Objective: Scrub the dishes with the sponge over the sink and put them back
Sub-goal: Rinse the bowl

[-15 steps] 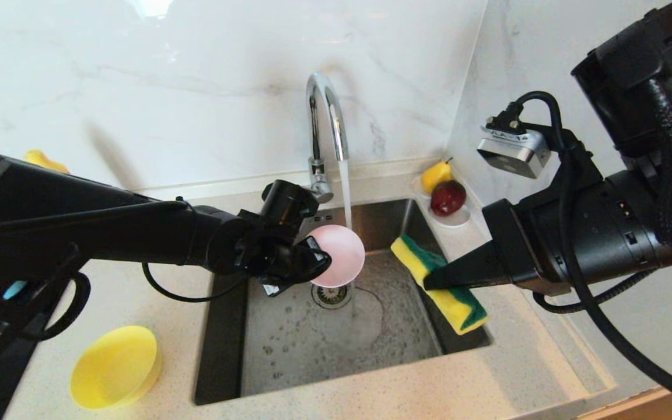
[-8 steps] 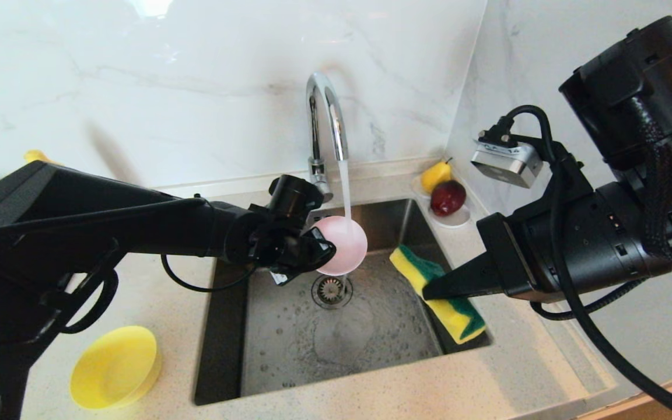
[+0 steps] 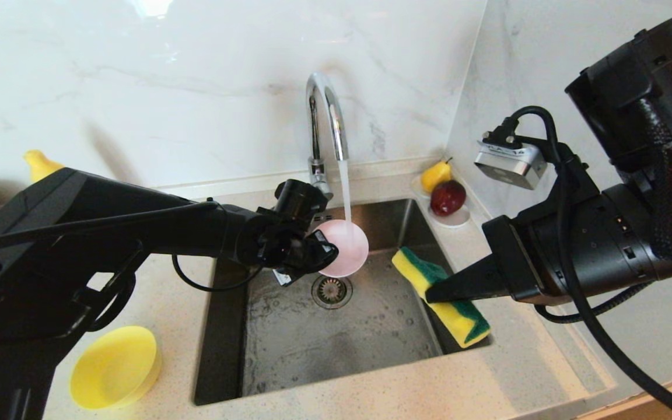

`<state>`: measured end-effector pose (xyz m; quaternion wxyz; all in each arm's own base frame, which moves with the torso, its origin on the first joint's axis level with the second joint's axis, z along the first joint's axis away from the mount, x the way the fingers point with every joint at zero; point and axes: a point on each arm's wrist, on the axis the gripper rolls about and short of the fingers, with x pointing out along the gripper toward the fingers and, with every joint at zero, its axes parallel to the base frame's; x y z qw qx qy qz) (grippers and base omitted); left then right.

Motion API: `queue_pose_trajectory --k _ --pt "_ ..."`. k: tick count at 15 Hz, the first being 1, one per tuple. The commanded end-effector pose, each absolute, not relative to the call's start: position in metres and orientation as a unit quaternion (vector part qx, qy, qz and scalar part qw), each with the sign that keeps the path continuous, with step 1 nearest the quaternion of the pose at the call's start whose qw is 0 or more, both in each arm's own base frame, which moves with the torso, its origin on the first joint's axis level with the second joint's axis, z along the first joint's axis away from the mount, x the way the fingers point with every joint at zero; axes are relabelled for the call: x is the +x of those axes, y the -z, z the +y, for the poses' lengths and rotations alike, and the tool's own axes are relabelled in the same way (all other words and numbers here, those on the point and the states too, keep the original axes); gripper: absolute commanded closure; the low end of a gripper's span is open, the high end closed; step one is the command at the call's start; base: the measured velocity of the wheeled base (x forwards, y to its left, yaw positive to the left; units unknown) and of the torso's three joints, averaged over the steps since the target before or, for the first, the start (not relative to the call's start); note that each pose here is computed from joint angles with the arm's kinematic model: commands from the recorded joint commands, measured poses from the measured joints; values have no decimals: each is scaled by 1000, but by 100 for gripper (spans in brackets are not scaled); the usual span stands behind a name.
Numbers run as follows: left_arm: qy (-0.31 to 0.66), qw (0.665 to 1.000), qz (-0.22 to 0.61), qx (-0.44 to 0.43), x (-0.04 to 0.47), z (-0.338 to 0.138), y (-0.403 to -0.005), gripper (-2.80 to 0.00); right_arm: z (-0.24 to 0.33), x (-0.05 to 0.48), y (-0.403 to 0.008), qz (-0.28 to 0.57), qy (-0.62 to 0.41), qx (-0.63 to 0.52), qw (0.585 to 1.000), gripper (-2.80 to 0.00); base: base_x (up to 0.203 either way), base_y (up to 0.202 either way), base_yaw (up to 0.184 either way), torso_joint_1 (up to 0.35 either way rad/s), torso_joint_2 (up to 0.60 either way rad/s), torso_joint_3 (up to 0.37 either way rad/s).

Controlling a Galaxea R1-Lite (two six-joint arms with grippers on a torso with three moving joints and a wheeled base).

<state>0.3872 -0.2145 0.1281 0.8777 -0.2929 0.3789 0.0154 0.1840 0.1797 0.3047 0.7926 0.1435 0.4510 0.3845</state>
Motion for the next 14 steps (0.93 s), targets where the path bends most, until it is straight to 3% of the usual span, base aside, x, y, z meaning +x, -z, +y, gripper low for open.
queue_pose_trajectory --k 1,14 --pt "-17 877 380 -294 385 -213 -129 0 179 183 -304 455 -383 144 791 0 0 0 0 0 0 0" --pt "-18 867 407 -287 377 -210 -130 0 181 185 -301 459 -381 142 790 0 0 0 0 0 0 0"
